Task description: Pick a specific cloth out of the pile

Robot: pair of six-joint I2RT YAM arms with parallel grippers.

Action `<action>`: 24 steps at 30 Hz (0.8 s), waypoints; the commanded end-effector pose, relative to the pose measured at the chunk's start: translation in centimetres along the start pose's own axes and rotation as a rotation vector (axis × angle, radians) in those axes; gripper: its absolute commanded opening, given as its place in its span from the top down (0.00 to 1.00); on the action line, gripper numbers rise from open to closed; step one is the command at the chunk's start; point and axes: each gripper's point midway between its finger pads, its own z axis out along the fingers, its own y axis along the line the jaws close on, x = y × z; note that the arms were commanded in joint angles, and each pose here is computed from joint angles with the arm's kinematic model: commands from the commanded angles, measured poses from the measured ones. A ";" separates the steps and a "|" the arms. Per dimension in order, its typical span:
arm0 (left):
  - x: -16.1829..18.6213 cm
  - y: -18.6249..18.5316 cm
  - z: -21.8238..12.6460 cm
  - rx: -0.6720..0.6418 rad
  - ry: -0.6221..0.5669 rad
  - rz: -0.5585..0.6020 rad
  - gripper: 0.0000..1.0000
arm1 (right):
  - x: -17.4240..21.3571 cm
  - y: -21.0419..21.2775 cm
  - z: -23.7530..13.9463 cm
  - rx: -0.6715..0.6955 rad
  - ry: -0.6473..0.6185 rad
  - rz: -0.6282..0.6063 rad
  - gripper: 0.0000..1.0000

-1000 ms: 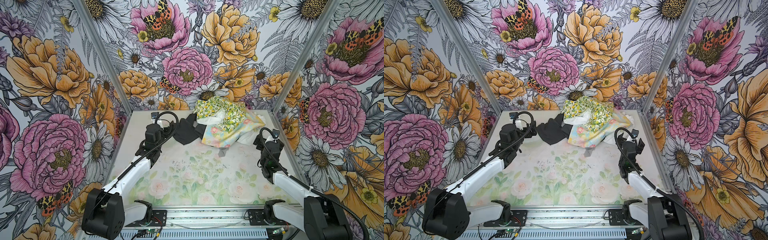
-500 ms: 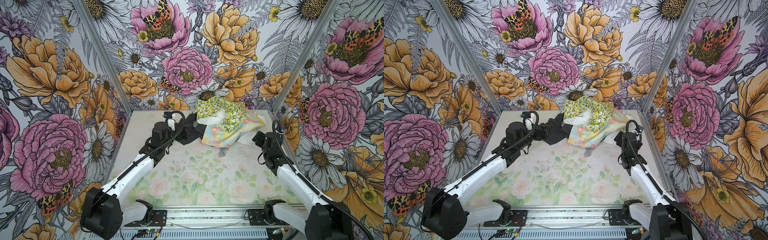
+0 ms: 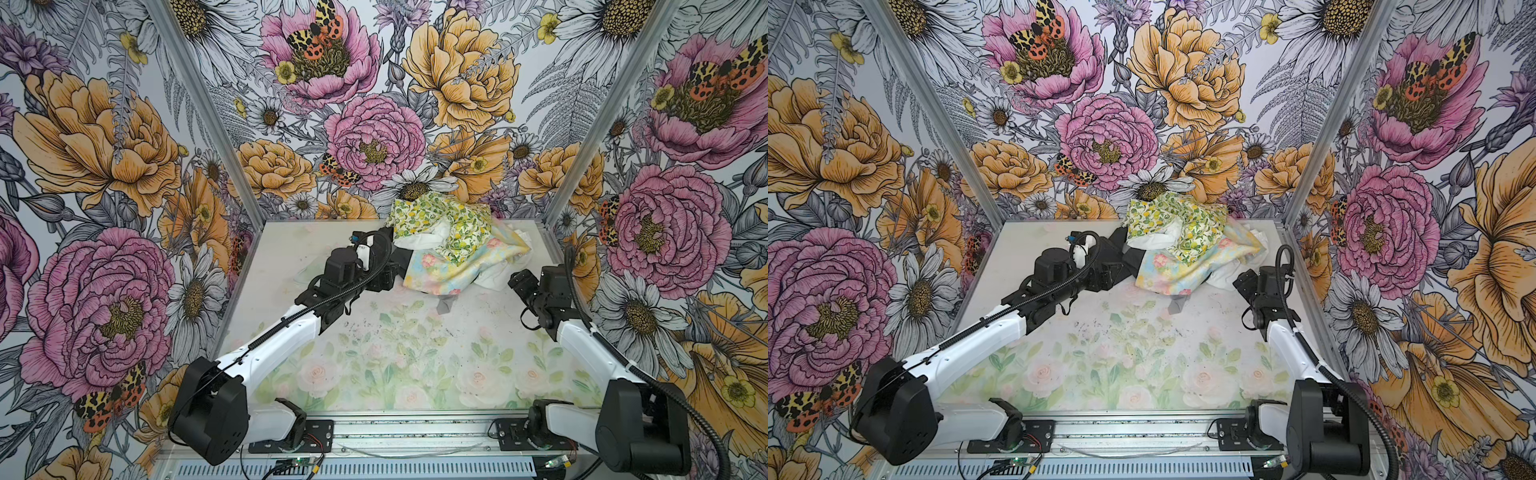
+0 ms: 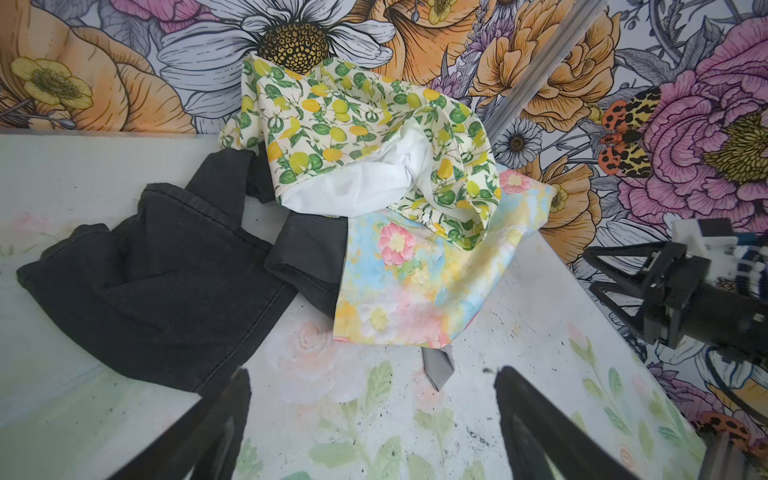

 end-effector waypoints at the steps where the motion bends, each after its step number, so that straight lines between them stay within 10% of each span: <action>1: -0.6 -1.0 0.1 -0.010 -0.006 0.060 0.08 | 0.1 1.0 1.0 -0.093 0.049 0.100 0.17; 12: 3.4 -8.3 -1.0 0.157 0.044 0.407 0.03 | 0.1 1.4 4.2 -0.169 0.103 0.228 0.19; 24: 5.3 -10.8 -1.5 0.201 0.061 0.527 0.03 | 0.3 1.9 6.1 -0.210 0.133 0.289 0.21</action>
